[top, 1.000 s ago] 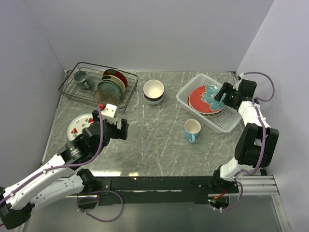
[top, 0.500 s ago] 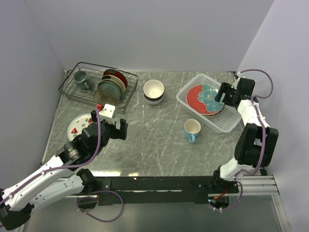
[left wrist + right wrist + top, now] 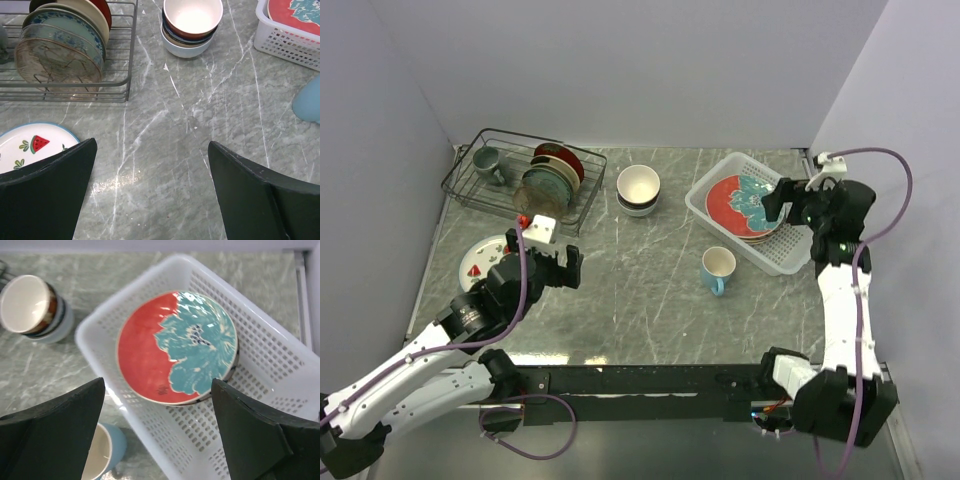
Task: Place the mixed dishes into the plastic bin
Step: Place the plate in the plastic bin, then pick up the plate at the center of the board.
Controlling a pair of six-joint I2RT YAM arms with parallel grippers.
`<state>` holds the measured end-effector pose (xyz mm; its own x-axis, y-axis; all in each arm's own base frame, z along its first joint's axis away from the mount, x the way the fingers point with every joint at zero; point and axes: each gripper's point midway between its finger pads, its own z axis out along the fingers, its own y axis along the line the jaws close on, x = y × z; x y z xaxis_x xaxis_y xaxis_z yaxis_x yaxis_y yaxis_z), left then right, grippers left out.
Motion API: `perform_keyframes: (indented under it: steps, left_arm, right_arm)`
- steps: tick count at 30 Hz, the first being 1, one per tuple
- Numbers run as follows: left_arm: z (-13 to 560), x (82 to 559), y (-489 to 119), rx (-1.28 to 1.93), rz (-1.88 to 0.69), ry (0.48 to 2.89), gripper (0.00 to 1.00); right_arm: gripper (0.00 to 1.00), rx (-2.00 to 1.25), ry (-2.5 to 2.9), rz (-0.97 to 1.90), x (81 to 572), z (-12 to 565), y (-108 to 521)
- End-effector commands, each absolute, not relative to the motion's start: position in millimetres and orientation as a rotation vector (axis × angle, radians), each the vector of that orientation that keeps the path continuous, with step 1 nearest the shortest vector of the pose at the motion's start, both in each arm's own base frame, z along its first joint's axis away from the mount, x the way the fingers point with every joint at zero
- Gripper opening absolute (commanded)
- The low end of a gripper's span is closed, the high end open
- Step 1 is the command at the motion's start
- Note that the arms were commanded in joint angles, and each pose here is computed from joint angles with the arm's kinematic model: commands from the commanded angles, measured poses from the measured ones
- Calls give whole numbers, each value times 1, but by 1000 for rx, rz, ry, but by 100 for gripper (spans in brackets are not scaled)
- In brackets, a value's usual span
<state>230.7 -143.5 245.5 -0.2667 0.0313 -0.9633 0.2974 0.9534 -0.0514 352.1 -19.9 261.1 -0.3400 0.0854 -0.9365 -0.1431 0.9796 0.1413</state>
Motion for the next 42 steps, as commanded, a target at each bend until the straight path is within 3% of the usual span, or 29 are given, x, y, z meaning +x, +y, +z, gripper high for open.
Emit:
perform_keyframes:
  steps: [1,5,20,42]
  left_arm:
    - [251,234,-141,188,-274,1805,99]
    - [247,236,-142,179,-273,1814,99]
    - [232,244,-141,169,-208,1864,99]
    - [233,243,-145,151,-248,1862,99]
  right_arm:
    - [97,-178,1759,253,333,291,-1]
    - [99,-226,1679,276,315,305,7]
    - [100,-289,1670,370,291,268,16]
    - [100,-291,1653,403,283,274,20]
